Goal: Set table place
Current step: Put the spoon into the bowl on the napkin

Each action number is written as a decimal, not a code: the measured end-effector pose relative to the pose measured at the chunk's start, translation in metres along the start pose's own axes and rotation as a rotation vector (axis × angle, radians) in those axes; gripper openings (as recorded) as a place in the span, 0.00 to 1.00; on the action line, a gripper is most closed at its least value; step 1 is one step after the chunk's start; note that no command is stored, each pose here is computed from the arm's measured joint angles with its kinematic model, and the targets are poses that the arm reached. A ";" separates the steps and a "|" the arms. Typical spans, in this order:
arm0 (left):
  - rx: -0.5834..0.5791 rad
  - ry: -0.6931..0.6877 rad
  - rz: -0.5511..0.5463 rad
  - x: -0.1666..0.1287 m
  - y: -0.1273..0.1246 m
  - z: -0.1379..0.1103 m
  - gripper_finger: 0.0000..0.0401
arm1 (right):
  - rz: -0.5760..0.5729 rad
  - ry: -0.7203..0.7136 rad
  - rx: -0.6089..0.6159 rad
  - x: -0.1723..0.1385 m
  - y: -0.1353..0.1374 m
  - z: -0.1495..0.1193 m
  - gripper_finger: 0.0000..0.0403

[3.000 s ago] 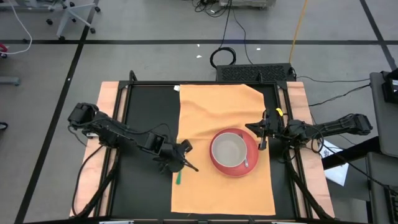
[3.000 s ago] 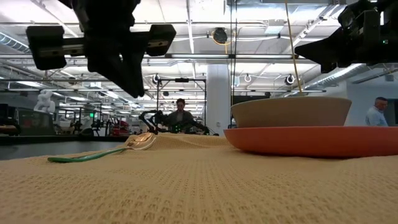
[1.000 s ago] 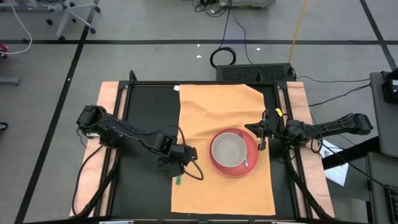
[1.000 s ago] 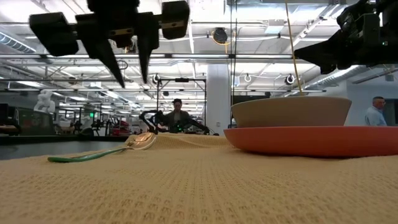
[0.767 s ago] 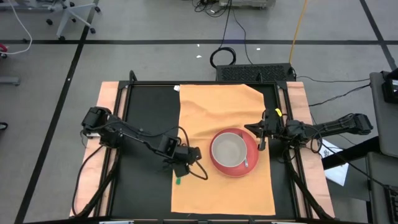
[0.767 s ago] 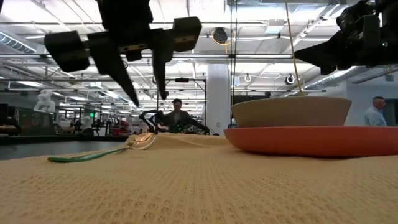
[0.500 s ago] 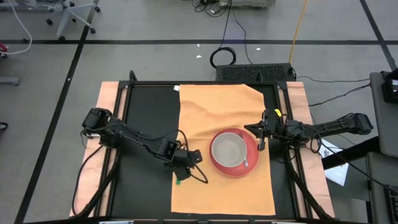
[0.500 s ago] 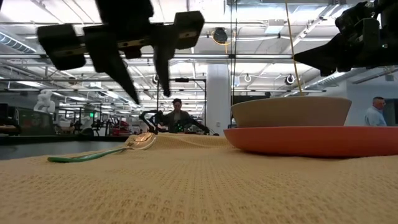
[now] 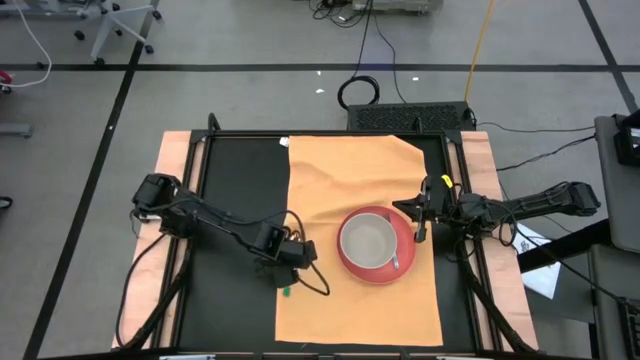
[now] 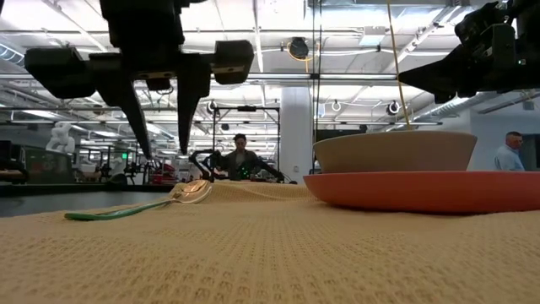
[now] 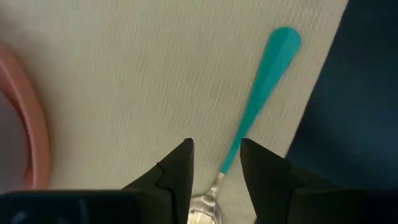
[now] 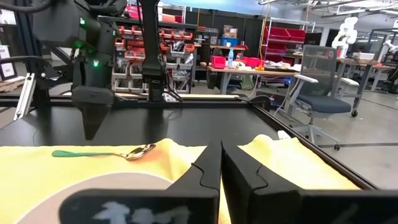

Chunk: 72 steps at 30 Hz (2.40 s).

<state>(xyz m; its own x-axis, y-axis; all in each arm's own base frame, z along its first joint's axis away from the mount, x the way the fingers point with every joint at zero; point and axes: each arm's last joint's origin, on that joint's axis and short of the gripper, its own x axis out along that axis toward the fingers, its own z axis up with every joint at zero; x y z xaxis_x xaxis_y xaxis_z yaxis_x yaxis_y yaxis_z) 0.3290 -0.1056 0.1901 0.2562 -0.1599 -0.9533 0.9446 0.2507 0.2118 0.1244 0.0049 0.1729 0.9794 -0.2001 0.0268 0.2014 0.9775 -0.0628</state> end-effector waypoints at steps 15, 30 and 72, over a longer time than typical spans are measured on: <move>0.111 0.126 -0.106 0.037 -0.006 -0.004 0.33 | 0.000 -0.001 0.004 0.000 0.000 0.000 0.00; 0.199 0.130 -0.075 0.034 -0.001 -0.001 0.33 | 0.000 -0.001 -0.003 0.000 0.000 0.000 0.00; 0.111 0.059 -0.095 0.032 0.008 -0.003 0.33 | -0.001 -0.007 0.002 0.000 0.000 0.001 0.00</move>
<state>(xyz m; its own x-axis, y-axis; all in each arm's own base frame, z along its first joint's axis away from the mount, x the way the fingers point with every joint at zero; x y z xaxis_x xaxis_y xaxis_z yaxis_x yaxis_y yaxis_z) 0.3446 -0.1056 0.1604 0.1547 -0.1208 -0.9806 0.9817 0.1299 0.1389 0.1245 0.0049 0.1735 0.9792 -0.2003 0.0334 0.2020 0.9775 -0.0608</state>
